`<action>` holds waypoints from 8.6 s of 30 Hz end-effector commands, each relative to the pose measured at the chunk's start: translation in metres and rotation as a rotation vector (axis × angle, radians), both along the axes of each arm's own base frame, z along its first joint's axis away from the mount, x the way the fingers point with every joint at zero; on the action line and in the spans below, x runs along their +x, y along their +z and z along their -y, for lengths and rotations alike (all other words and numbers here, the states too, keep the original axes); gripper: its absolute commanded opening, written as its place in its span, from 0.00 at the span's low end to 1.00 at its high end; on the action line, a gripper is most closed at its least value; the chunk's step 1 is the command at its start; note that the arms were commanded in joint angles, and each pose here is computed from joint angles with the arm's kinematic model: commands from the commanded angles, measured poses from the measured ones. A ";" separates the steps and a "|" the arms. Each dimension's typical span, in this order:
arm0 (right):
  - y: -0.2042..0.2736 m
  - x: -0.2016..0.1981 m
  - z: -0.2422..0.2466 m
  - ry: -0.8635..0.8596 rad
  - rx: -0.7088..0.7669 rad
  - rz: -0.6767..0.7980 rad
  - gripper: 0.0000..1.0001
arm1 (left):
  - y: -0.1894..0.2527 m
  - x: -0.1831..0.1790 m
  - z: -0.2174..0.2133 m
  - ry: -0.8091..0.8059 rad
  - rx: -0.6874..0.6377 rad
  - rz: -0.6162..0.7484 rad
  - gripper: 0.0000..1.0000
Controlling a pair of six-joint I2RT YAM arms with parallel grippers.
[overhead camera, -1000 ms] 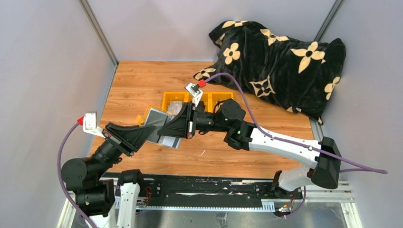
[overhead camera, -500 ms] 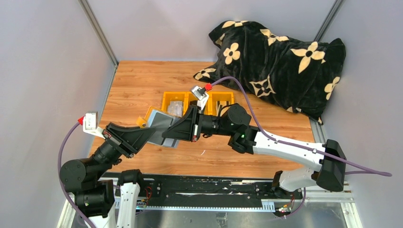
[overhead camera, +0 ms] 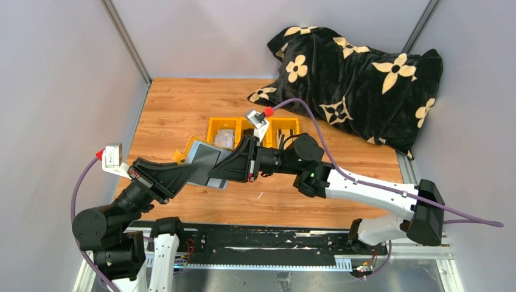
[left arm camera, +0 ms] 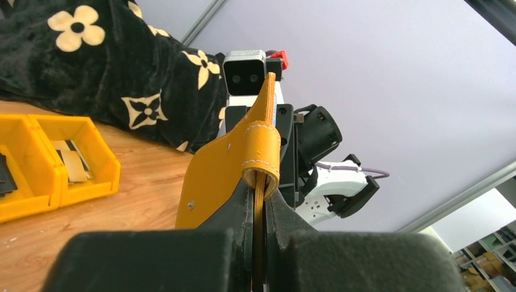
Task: Take the credit cards out of the card holder
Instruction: Remove the credit card from the card holder, then place the credit card in the storage box, then remove the credit card from the card holder.
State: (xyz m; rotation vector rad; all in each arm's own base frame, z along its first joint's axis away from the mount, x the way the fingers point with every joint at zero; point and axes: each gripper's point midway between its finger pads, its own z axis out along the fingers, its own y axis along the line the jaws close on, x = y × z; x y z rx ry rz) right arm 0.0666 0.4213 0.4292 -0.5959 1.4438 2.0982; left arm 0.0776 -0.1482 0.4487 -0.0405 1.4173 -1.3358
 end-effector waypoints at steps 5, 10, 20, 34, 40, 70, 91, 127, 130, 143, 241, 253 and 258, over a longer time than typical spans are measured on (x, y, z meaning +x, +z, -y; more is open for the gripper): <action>0.026 -0.006 0.008 0.007 0.096 0.036 0.30 | 0.016 -0.012 0.004 -0.026 -0.003 0.054 0.00; 0.027 -0.005 0.008 0.012 0.115 0.019 0.28 | 0.018 -0.015 0.004 -0.030 -0.007 0.057 0.00; 0.037 -0.010 0.020 0.028 0.200 0.015 0.07 | 0.025 -0.023 0.006 -0.034 -0.013 0.062 0.00; 0.039 -0.012 0.024 0.016 0.214 0.027 0.00 | 0.023 -0.019 0.004 -0.018 -0.019 0.051 0.00; 0.024 -0.010 0.027 -0.006 0.188 0.011 0.00 | 0.024 -0.016 0.001 0.004 -0.022 0.052 0.00; 0.041 -0.019 0.015 0.043 0.207 0.011 0.24 | 0.030 -0.018 0.003 -0.007 -0.008 0.080 0.00; -0.045 0.039 0.090 -0.282 -0.219 0.079 0.00 | 0.011 0.010 -0.011 0.120 0.148 0.095 0.00; -0.337 0.322 0.044 -0.486 -1.237 -0.156 0.00 | -0.001 -0.024 0.011 -0.066 0.328 0.246 0.00; -0.343 0.326 0.042 -0.489 -1.245 -0.166 0.12 | 0.002 -0.027 0.012 -0.071 0.330 0.258 0.00; -0.219 0.306 0.051 -0.607 -1.070 -0.020 0.62 | 0.004 -0.030 0.013 -0.073 0.341 0.281 0.00; 0.071 -0.032 0.043 -0.124 -0.150 0.582 0.00 | -0.041 -0.045 0.025 -0.355 0.417 0.207 0.57; 0.076 -0.021 0.041 -0.229 0.033 0.414 0.00 | -0.023 -0.043 0.023 -0.252 0.339 0.136 0.65; 0.068 -0.007 0.032 -0.303 0.027 0.373 0.00 | -0.015 -0.035 0.018 -0.166 0.315 0.137 0.99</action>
